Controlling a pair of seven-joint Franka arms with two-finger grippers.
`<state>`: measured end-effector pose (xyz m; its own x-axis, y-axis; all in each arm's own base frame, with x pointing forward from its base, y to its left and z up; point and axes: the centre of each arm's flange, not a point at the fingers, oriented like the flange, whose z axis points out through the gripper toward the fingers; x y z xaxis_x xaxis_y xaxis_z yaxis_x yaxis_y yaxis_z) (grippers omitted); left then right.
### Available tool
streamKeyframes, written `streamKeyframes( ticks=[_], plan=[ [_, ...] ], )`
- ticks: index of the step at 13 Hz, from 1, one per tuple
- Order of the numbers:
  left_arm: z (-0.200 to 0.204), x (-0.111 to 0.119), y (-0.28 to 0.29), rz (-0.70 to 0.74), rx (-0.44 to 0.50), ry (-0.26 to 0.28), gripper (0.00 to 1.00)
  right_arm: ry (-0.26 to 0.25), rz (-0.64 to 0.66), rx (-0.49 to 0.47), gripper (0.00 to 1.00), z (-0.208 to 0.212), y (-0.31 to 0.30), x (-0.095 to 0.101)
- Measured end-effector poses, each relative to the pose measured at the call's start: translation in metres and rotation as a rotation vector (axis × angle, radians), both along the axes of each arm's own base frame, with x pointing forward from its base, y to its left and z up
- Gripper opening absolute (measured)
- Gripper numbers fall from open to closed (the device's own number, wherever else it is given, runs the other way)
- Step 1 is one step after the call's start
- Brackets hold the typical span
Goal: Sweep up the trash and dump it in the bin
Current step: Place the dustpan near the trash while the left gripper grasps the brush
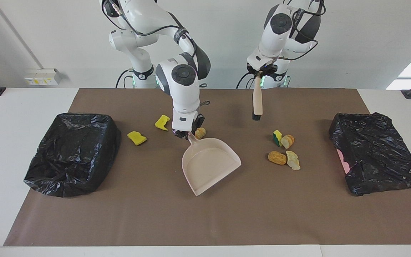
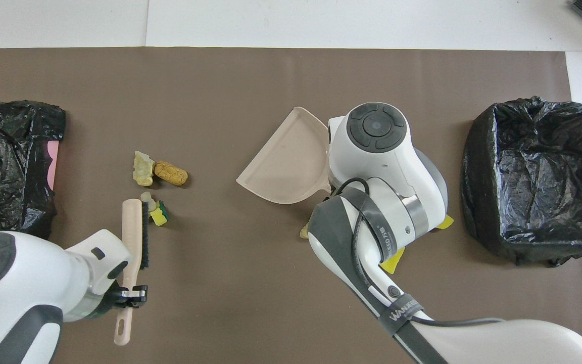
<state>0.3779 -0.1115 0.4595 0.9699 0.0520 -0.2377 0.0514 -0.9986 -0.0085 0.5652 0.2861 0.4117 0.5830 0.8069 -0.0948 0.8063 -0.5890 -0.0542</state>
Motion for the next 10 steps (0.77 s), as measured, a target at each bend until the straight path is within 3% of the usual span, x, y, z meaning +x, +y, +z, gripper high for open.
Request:
streamKeyframes(
  ticks=[3, 6, 10],
  plan=[
    [-0.006, 0.031, 0.044, 0.086, 0.029, -0.061, 0.26, 0.003, 0.191, -0.056, 0.33, -0.008, -0.003, -0.009],
    [-0.018, 0.044, 0.059, 0.088, 0.076, -0.066, 0.26, 0.008, 0.344, -0.131, 0.33, -0.021, 0.024, -0.033],
    [-0.037, 0.051, 0.054, 0.076, 0.082, -0.045, 0.26, 0.027, 0.410, -0.151, 0.33, -0.039, 0.048, -0.050]
  ],
)
